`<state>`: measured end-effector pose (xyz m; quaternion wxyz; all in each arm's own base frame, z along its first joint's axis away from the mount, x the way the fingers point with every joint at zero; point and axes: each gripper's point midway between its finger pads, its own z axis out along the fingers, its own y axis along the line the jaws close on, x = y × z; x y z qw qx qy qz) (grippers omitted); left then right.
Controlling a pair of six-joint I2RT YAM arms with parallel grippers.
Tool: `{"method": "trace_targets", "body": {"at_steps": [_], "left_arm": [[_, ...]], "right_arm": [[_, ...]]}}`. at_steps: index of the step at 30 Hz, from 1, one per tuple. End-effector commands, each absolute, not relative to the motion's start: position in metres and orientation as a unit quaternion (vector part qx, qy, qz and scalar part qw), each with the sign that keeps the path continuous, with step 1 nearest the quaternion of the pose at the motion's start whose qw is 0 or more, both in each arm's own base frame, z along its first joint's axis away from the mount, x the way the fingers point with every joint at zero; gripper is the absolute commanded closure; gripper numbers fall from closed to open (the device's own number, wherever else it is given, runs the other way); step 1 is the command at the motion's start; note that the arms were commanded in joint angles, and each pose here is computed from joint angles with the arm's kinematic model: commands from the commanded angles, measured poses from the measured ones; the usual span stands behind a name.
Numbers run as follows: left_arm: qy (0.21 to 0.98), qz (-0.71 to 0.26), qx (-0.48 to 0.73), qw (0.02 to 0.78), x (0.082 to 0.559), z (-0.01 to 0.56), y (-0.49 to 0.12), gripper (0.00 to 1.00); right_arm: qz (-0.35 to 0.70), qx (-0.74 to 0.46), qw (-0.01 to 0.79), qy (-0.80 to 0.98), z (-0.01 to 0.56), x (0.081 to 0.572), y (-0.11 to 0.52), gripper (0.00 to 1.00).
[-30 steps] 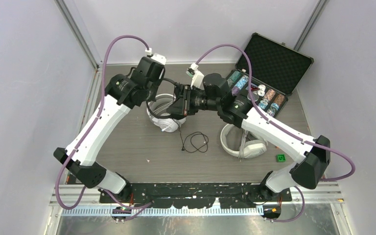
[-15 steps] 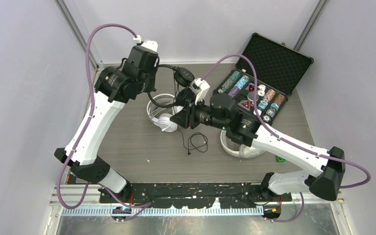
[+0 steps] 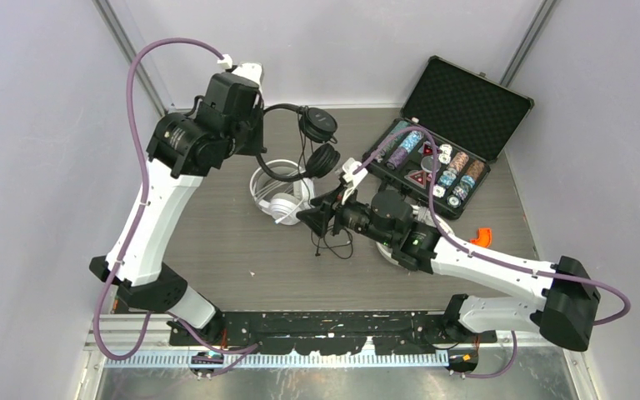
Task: Wrap the headphones
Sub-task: Wrap the headphones cable around the headphones.
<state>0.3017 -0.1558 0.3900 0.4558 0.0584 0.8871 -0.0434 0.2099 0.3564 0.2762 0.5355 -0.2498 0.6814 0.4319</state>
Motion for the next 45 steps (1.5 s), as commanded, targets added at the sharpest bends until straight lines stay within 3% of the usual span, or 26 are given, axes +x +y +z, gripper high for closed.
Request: {"method": "trace_targets", "body": {"at_steps": [1, 14, 18, 24, 26, 34, 42, 45], "left_arm": [[0.869, -0.104, 0.036, 0.482, 0.296, 0.418, -0.165, 1.00], [0.845, -0.184, 0.042, 0.500, 0.283, 0.443, -0.182, 1.00], [0.838, -0.209, 0.042, 0.502, 0.278, 0.451, -0.187, 1.00], [0.813, -0.283, 0.053, 0.506, 0.268, 0.469, -0.207, 1.00], [0.798, -0.321, 0.053, 0.508, 0.264, 0.479, -0.215, 1.00], [0.766, -0.371, 0.044, 0.523, 0.257, 0.503, -0.219, 1.00], [0.804, -0.281, 0.029, 0.524, 0.270, 0.480, -0.180, 1.00], [0.806, -0.295, 0.060, 0.509, 0.265, 0.479, -0.182, 1.00]], "right_arm": [[0.425, -0.243, 0.633, 0.599, 0.320, 0.223, 0.353, 0.39], [0.395, -0.270, 0.684, 0.550, 0.312, 0.234, 0.360, 0.37], [0.388, -0.275, 0.686, 0.550, 0.300, 0.235, 0.360, 0.42], [0.415, -0.271, 0.680, 0.540, 0.287, 0.226, 0.361, 0.90], [0.428, -0.279, 0.672, 0.536, 0.287, 0.220, 0.364, 0.99], [0.426, -0.283, 0.651, 0.561, 0.275, 0.220, 0.368, 1.00], [0.392, -0.206, 0.680, 0.585, 0.276, 0.235, 0.334, 1.00], [0.364, -0.193, 0.689, 0.596, 0.278, 0.240, 0.315, 1.00]]}}
